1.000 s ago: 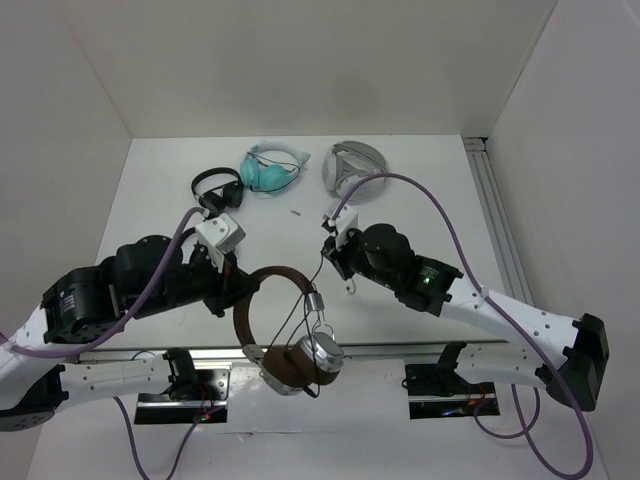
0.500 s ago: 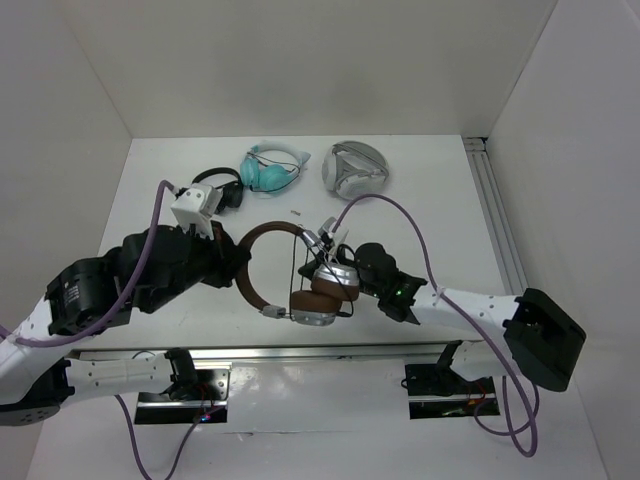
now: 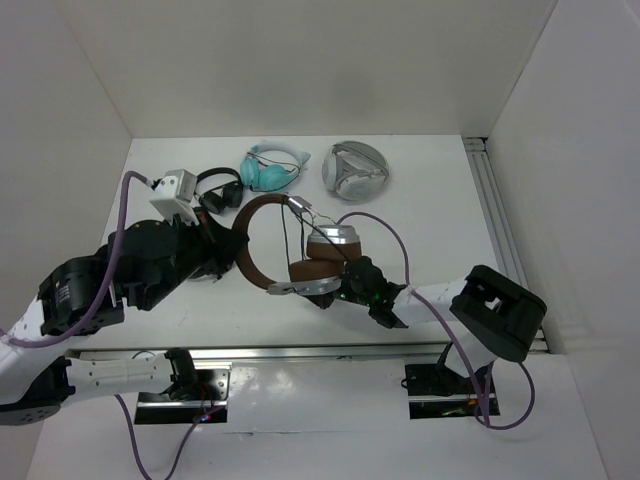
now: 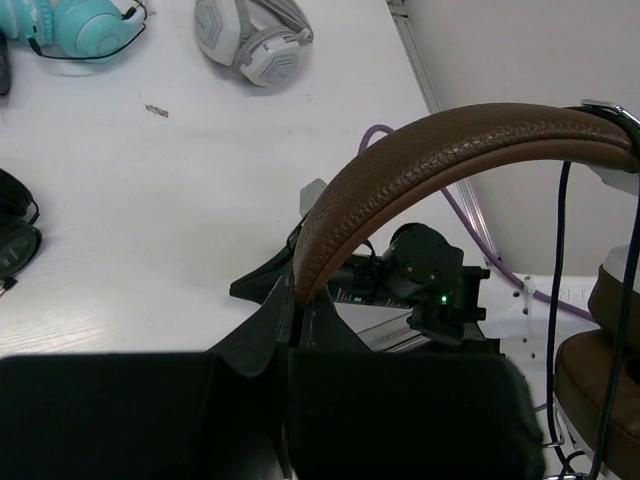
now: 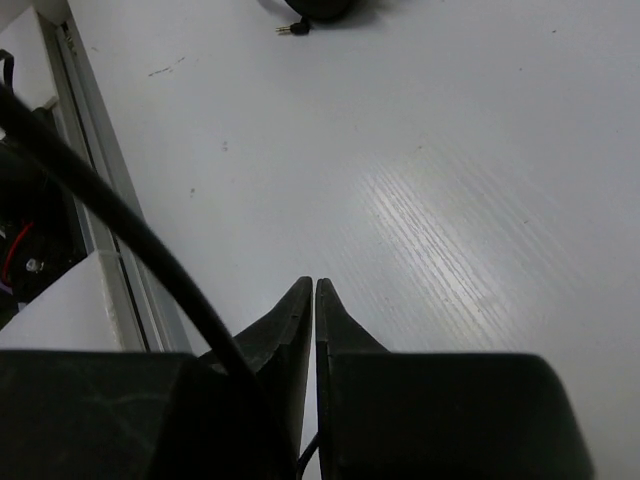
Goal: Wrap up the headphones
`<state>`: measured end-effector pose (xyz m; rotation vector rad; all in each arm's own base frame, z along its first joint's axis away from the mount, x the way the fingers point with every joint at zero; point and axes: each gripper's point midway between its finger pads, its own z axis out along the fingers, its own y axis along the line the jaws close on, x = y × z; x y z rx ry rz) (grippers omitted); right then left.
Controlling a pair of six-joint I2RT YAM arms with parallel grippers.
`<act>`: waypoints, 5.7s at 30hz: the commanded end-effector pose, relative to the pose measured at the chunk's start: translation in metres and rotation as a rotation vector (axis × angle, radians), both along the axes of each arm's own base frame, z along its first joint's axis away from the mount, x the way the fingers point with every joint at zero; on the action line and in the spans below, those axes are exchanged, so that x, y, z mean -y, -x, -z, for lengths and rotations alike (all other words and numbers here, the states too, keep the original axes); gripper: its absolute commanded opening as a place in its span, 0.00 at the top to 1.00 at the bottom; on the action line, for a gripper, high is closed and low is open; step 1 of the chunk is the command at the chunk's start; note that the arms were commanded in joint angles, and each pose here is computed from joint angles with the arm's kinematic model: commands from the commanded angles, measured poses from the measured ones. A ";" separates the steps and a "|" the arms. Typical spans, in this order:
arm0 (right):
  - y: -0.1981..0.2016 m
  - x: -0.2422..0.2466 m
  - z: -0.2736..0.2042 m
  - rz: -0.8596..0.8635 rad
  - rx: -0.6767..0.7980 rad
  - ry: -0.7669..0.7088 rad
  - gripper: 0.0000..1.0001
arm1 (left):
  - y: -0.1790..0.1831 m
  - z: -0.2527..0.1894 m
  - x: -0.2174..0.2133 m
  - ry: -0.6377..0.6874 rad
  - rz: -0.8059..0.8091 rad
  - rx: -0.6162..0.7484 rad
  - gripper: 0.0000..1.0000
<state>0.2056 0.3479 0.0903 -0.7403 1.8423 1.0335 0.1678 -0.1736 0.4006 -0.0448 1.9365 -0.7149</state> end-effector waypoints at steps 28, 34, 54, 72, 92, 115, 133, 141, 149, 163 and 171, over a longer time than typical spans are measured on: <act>0.175 -0.002 -0.088 0.165 0.324 0.217 1.00 | -0.106 0.095 -0.070 -0.232 -0.534 -0.168 1.00; 0.179 0.012 -0.131 0.221 0.453 0.333 1.00 | -0.107 0.140 -0.065 -0.424 -0.383 -0.241 1.00; 0.130 0.087 -0.205 0.375 0.667 0.530 0.96 | 0.005 0.192 0.030 -0.634 0.379 -0.119 1.00; 0.043 0.095 -0.223 0.399 0.538 0.328 0.92 | 0.052 0.137 0.067 -0.423 0.701 0.113 1.00; -0.029 0.054 -0.173 0.127 0.324 0.175 0.76 | 0.005 0.085 0.018 -0.387 0.284 0.200 1.00; -0.026 0.072 -0.094 0.208 0.172 0.142 0.26 | -0.025 0.060 -0.041 -0.401 -0.143 0.150 1.00; -0.040 0.175 -0.109 0.867 0.027 0.136 0.00 | -0.042 0.111 -0.030 -0.307 -0.290 0.013 1.00; -0.037 0.237 -0.147 1.229 -0.019 0.130 0.00 | -0.053 0.157 -0.014 -0.278 -0.315 -0.092 1.00; -0.023 0.243 -0.173 1.171 -0.031 0.063 0.00 | -0.073 0.202 -0.001 -0.286 -0.291 -0.186 1.00; -0.017 0.240 -0.181 1.113 -0.035 0.108 0.00 | -0.124 0.233 0.041 -0.268 -0.170 -0.264 1.00; -0.014 0.242 -0.187 1.092 -0.015 0.122 0.00 | -0.174 0.256 0.078 -0.281 -0.098 -0.304 1.00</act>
